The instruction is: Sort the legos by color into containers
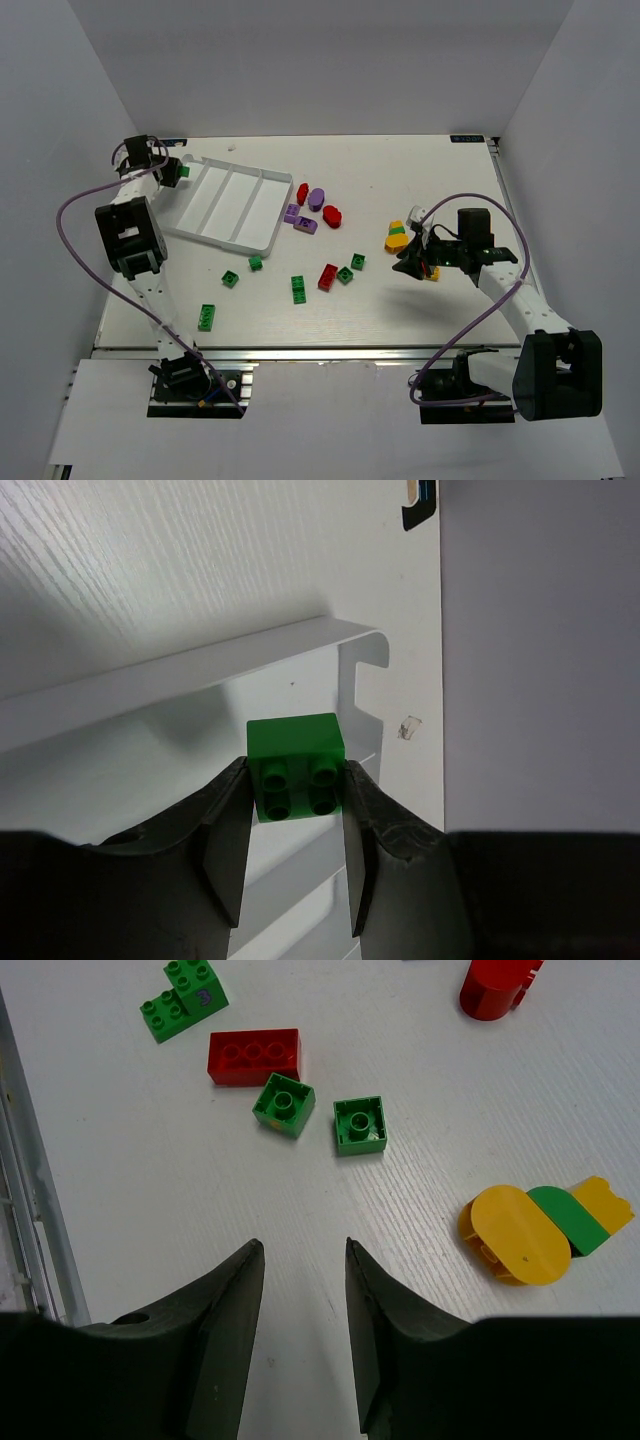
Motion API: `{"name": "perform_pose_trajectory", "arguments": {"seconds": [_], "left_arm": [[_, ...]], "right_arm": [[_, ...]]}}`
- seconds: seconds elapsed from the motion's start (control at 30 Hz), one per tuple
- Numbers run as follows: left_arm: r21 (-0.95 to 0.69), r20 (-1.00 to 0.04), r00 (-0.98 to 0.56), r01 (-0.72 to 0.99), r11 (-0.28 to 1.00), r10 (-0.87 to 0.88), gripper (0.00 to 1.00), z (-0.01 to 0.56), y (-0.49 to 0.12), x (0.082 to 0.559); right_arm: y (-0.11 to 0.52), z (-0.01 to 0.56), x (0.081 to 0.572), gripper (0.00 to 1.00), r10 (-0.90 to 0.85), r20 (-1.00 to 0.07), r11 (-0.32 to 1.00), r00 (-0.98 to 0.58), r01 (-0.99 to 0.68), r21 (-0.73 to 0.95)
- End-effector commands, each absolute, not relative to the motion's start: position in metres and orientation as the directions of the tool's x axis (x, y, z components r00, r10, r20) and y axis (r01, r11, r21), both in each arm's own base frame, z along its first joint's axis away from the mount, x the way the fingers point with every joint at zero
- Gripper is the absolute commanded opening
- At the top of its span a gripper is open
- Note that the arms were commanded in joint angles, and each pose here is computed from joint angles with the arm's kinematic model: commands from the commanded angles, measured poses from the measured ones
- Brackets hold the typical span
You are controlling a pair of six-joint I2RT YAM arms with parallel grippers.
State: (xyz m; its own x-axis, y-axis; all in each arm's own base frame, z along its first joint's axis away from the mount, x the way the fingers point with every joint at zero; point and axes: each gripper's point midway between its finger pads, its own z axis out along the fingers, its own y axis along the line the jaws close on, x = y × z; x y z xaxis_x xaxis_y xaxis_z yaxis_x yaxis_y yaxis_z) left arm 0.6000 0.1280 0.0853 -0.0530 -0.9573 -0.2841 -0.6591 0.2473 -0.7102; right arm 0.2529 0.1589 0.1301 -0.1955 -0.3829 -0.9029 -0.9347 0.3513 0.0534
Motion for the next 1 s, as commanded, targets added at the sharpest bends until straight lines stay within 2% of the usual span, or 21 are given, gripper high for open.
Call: {"name": "perform_pose_trajectory", "arguments": {"seconds": [0.0, 0.17, 0.23, 0.3, 0.37, 0.4, 0.43, 0.63, 0.73, 0.77, 0.8, 0.83, 0.87, 0.9, 0.97], "left_arm": [[-0.747, -0.284, -0.05, -0.614, 0.254, -0.957, 0.17, 0.109, 0.122, 0.612], [-0.722, -0.261, -0.086, -0.644, 0.254, -0.961, 0.35, 0.094, 0.117, 0.61], [-0.719, -0.266, -0.092, -0.644, 0.261, -0.96, 0.45, 0.096, 0.116, 0.611], [-0.72, -0.272, -0.092, -0.641, 0.266, -0.958, 0.51, 0.1, 0.117, 0.61], [-0.718, -0.287, -0.09, -0.638, 0.277, -0.954, 0.63, 0.106, 0.118, 0.609], [-0.724, -0.295, -0.089, -0.63, 0.283, -0.951, 0.64, 0.113, 0.118, 0.609], [-0.722, -0.303, -0.092, -0.627, 0.291, -0.949, 0.7, 0.117, 0.118, 0.608], [-0.731, -0.337, -0.095, -0.6, 0.324, -0.937, 0.7, 0.144, 0.117, 0.596], [-0.74, -0.343, -0.097, -0.585, 0.333, -0.934, 0.63, 0.151, 0.111, 0.582], [-0.766, -0.37, -0.084, -0.536, 0.356, -0.925, 0.56, 0.18, 0.11, 0.577], [-0.754, -0.357, -0.11, -0.552, 0.356, -0.928, 0.38, 0.166, 0.103, 0.562], [-0.753, -0.377, -0.131, -0.534, 0.386, -0.917, 0.3, 0.171, 0.099, 0.553], [-0.768, -0.411, -0.135, -0.482, 0.422, -0.902, 0.24, 0.198, 0.093, 0.542], [-0.747, -0.408, -0.18, -0.498, 0.44, -0.895, 0.15, 0.183, 0.085, 0.524], [-0.726, -0.454, -0.268, -0.441, 0.527, -0.85, 0.12, 0.202, 0.067, 0.492]], "right_arm": [[0.16, 0.138, 0.259, 0.44, -0.379, -0.908, 0.354, -0.177, -0.935, 0.035], [0.159, 0.139, 0.261, 0.44, -0.383, -0.908, 0.354, -0.173, -0.935, 0.028], [0.16, 0.14, 0.261, 0.44, -0.382, -0.908, 0.354, -0.171, -0.935, 0.027], [0.16, 0.141, 0.261, 0.45, -0.381, -0.909, 0.353, -0.169, -0.935, 0.026], [0.16, 0.141, 0.261, 0.45, -0.38, -0.909, 0.355, -0.17, -0.935, 0.026], [0.16, 0.142, 0.26, 0.45, -0.38, -0.909, 0.353, -0.168, -0.935, 0.025], [0.16, 0.143, 0.26, 0.45, -0.379, -0.911, 0.353, -0.163, -0.935, 0.02], [0.161, 0.146, 0.257, 0.46, -0.373, -0.915, 0.343, -0.151, -0.939, 0.016], [0.162, 0.149, 0.253, 0.47, -0.373, -0.918, 0.329, -0.135, -0.944, 0.005], [0.162, 0.148, 0.252, 0.48, -0.374, -0.918, 0.326, -0.133, -0.946, 0.004], [0.163, 0.15, 0.25, 0.48, -0.372, -0.92, 0.312, -0.124, -0.95, 0.002], [0.163, 0.151, 0.249, 0.49, -0.371, -0.921, 0.305, -0.12, -0.952, 0.001], [0.164, 0.152, 0.247, 0.49, -0.368, -0.923, 0.294, -0.114, -0.956, 0.001], [0.167, 0.154, 0.244, 0.49, -0.359, -0.928, 0.27, -0.097, -0.963, -0.004], [0.169, 0.156, 0.238, 0.51, -0.354, -0.931, 0.244, -0.092, -0.97, 0.003]]}}
